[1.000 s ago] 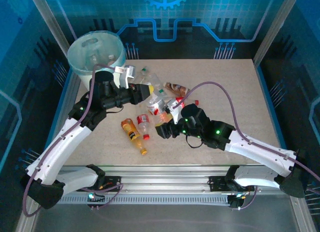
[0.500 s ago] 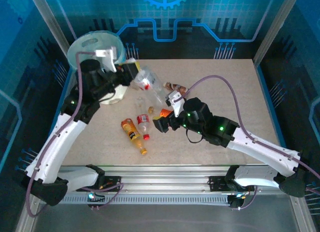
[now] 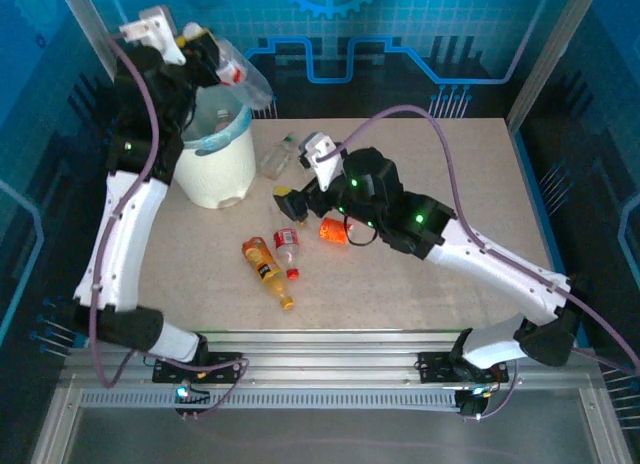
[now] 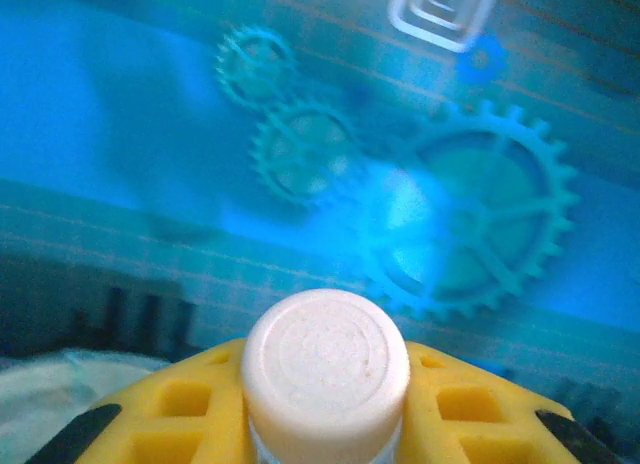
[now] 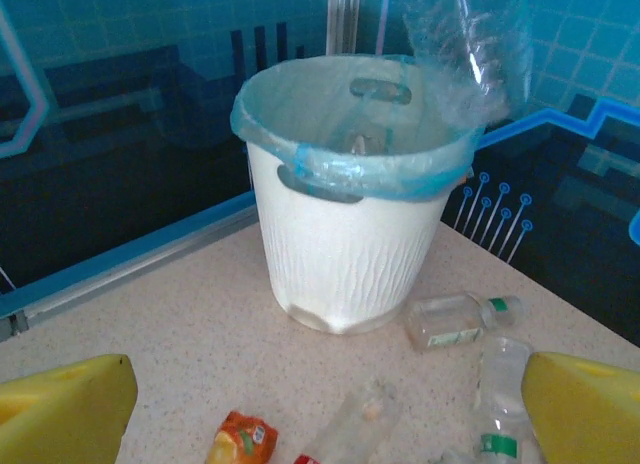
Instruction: Put the plastic bottles in the bin
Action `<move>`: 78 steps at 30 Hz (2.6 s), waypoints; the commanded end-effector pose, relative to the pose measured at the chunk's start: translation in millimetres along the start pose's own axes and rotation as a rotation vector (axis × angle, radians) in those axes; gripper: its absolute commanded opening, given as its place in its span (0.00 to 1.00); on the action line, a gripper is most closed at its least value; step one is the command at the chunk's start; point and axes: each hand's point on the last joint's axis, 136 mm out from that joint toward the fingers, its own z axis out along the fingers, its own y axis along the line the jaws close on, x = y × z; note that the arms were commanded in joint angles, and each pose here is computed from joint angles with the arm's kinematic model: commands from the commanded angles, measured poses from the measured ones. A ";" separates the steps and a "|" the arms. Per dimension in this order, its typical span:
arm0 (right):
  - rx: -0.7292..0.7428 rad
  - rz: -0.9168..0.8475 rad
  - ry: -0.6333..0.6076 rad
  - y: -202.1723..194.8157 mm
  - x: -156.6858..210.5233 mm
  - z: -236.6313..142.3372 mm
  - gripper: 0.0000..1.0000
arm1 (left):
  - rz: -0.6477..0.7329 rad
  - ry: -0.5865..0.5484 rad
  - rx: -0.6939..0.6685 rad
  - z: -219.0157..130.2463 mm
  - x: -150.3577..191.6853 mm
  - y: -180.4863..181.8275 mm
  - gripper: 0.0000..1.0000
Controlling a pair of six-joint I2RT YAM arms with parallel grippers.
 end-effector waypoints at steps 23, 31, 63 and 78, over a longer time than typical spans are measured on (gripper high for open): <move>-0.175 0.248 0.175 -37.9 33.3 74.9 1.00 | 0.296 0.301 -0.311 79.5 170.9 176.0 0.00; -0.225 0.290 0.209 -29.2 36.7 82.5 1.00 | 0.326 0.443 -0.250 92.3 243.1 189.7 0.00; -0.261 0.287 0.269 -14.3 42.7 95.4 1.00 | 0.103 0.389 -0.170 107.1 177.2 171.9 0.62; -0.245 0.285 0.313 -16.0 54.2 104.7 1.00 | -0.031 0.439 -0.175 103.2 156.0 155.6 0.24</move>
